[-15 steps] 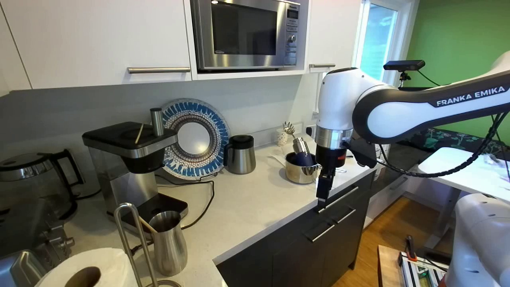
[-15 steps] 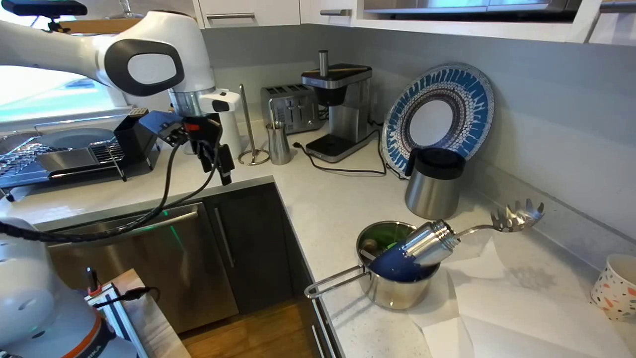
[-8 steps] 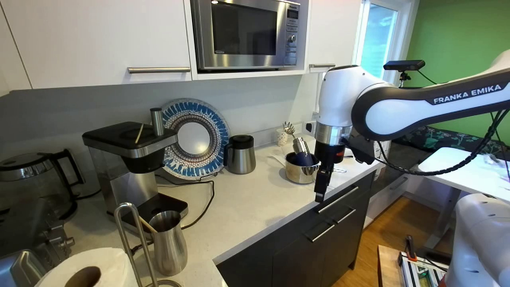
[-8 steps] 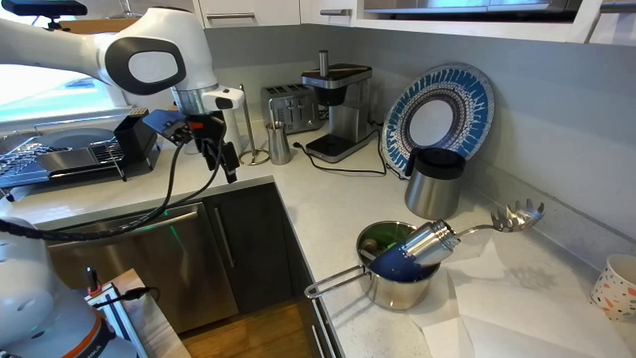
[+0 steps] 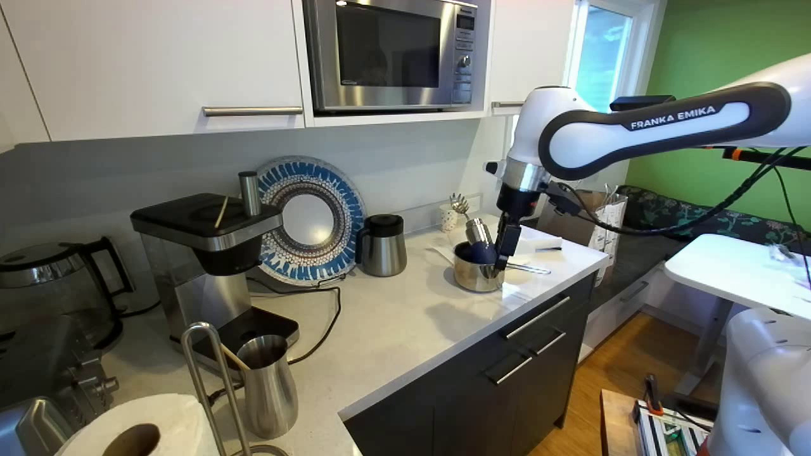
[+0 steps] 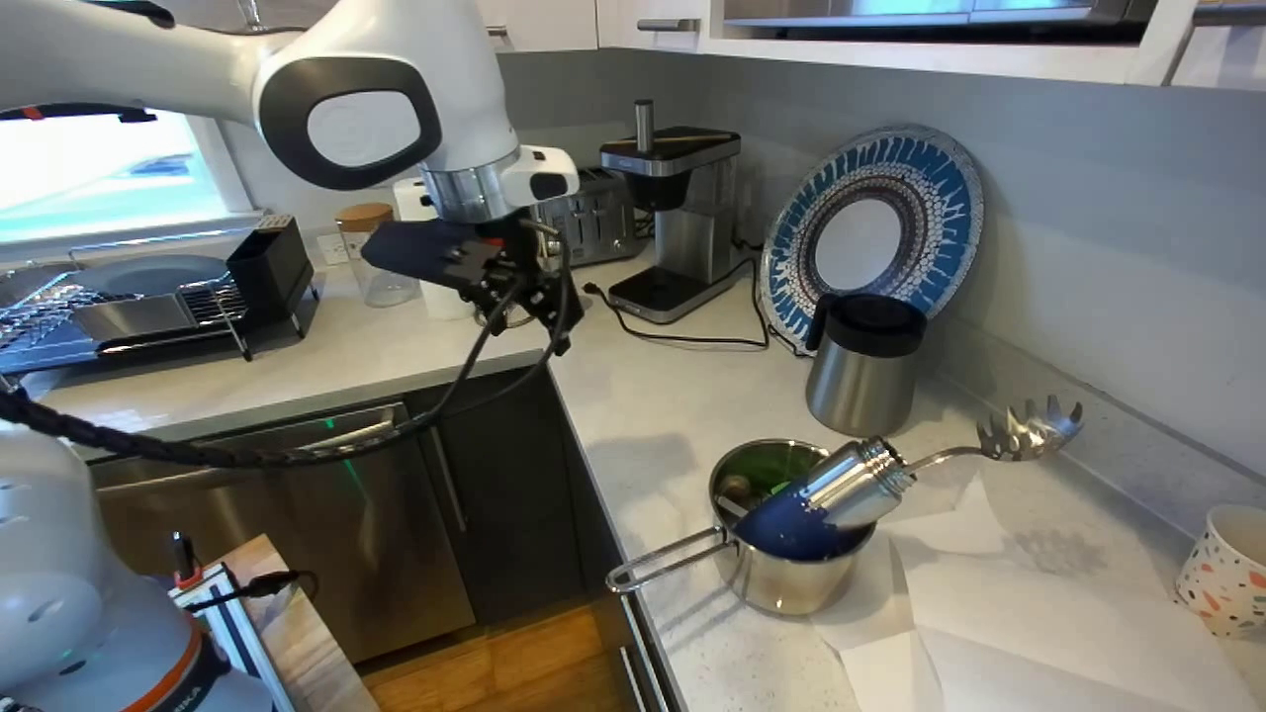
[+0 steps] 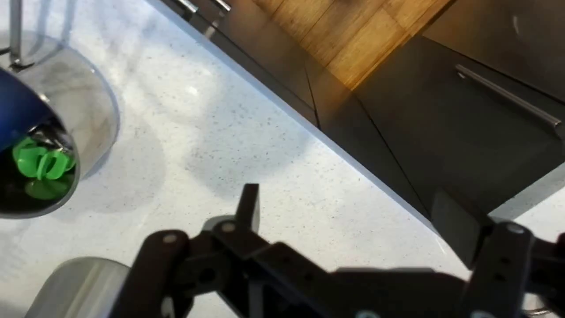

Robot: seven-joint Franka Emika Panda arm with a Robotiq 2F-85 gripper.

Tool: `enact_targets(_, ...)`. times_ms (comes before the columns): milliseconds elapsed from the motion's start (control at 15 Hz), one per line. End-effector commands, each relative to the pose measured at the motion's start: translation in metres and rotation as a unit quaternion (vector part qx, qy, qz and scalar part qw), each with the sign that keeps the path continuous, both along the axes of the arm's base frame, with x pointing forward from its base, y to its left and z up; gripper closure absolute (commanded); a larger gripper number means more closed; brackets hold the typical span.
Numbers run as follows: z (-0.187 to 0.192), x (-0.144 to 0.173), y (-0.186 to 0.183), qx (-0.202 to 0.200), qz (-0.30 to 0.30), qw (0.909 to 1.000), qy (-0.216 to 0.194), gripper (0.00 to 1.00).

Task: Move the vacuum flask from the pot to the counter

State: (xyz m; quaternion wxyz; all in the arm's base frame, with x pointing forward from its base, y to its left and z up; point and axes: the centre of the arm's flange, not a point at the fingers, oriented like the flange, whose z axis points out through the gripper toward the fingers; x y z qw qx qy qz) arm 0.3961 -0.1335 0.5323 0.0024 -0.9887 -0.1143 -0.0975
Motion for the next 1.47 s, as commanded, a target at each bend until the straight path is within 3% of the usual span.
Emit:
enact_targets(0,0.009,0.031,-0.062,-0.036,0.062,0.9974,0.011,0.0)
enact_targets(200,0.011,0.044,-0.118,-0.076,0.093,0.9924,0.028,0.0)
enact_targets(400,0.005,0.06,-0.16,-0.153,0.064,0.9861,-0.009,0.0)
enact_targets(467,0.003,0.068,-0.172,-0.162,0.059,0.985,-0.013,0.0)
enact_targets(533,-0.001,0.073,-0.18,-0.155,0.026,0.9873,-0.018,0.0)
enact_targets(600,0.007,0.052,-0.159,-0.144,0.05,0.9881,-0.021,0.0)
enact_targets(1067,-0.002,0.068,-0.176,-0.156,0.033,0.9871,-0.016,0.0)
enact_targets(1133,-0.001,0.071,-0.178,-0.154,0.013,0.988,-0.004,0.0)
enact_targets(1267,-0.002,0.076,-0.195,-0.113,-0.033,0.9924,0.037,0.0)
enact_targets(1400,-0.006,0.075,-0.213,-0.107,-0.076,0.9888,0.071,0.0)
